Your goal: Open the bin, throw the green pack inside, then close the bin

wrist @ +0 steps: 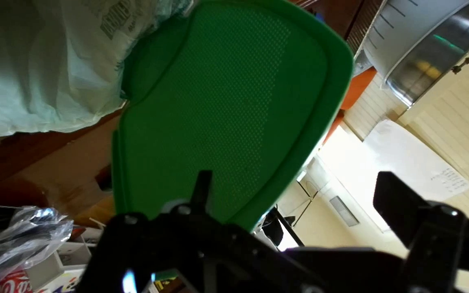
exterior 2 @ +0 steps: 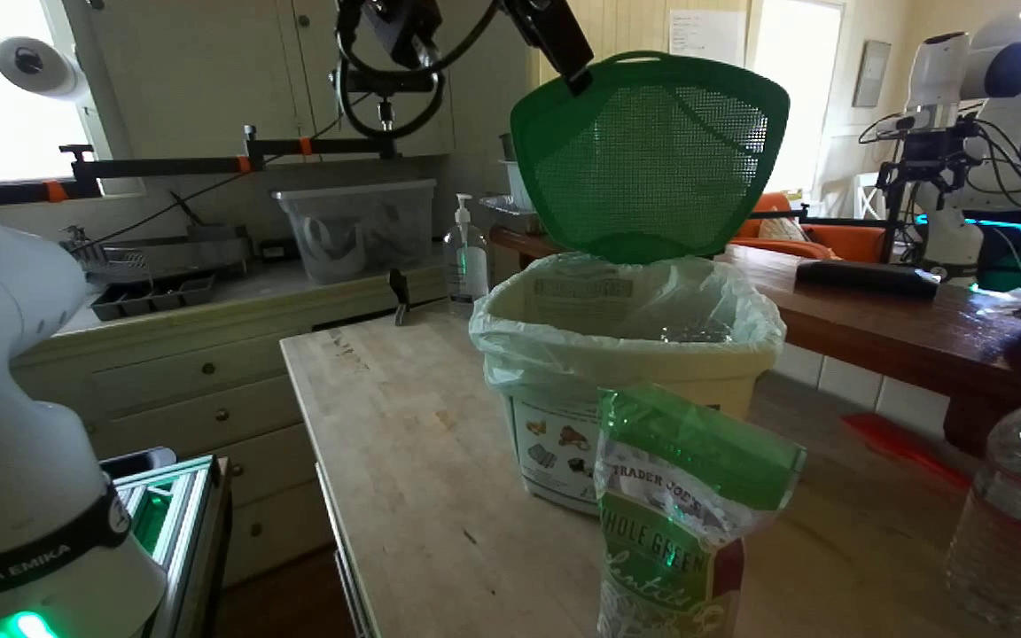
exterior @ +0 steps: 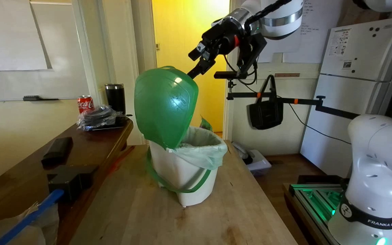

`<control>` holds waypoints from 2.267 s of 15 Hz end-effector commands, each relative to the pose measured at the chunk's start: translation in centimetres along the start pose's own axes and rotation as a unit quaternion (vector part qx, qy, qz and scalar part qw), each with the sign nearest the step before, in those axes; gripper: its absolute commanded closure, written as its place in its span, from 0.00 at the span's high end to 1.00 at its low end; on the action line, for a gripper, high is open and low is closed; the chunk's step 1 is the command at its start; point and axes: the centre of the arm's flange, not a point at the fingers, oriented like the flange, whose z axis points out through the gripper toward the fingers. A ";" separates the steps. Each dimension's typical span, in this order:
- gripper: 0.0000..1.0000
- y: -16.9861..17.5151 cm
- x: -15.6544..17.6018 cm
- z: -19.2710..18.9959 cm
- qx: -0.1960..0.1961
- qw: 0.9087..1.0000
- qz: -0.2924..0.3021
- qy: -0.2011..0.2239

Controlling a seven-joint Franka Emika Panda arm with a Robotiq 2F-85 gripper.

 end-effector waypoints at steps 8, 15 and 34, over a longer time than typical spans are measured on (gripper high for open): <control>1.00 6.6 -2.8 -7.5 -0.193 0.976 0.094 -0.021; 1.00 15.9 -4.0 -6.5 -0.227 0.955 0.182 -0.057; 1.00 26.0 -4.4 -2.4 -0.284 0.906 0.299 -0.095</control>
